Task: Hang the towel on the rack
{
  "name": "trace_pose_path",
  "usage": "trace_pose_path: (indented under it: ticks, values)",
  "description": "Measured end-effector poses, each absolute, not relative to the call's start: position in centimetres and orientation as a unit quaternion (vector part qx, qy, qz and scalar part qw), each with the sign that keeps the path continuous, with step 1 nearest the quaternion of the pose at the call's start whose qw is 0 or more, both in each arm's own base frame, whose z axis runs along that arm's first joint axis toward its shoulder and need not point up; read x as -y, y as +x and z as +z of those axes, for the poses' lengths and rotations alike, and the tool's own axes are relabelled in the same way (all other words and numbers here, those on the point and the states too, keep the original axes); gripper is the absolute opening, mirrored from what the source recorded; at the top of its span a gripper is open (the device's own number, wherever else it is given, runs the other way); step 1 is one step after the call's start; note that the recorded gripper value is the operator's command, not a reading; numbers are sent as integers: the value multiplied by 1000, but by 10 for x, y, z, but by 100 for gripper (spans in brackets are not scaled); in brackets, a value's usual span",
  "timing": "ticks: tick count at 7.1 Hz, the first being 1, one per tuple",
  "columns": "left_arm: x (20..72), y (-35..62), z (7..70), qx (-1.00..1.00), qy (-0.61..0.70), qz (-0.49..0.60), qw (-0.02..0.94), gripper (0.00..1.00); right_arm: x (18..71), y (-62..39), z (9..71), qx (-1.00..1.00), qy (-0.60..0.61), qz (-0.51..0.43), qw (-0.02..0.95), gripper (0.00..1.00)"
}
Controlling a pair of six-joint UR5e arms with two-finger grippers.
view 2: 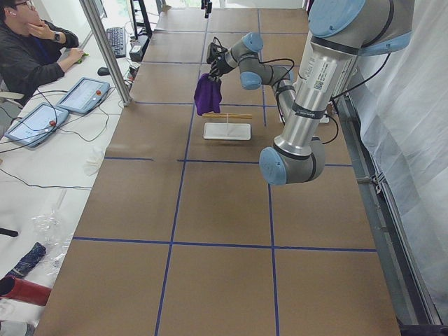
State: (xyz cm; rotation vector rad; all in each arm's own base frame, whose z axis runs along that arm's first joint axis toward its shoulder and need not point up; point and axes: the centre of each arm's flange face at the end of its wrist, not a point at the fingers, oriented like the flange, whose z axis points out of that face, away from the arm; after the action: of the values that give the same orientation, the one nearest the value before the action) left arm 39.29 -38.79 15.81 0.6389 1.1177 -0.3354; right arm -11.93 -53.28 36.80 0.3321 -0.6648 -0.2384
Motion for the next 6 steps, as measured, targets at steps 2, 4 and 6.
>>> trace_pose_path:
  ticks: [2, 4, 6]
  values:
    - [343, 385, 153, -508, 280, -132, 804, 0, 535, -111, 375, 333, 154, -117, 923, 100]
    - [324, 387, 154, -492, 271, -122, 818, 0, 534, -110, 377, 338, 151, -117, 921, 100]
    - [329, 381, 173, -468, 270, -127, 832, 0, 534, -110, 377, 339, 150, -117, 921, 100]
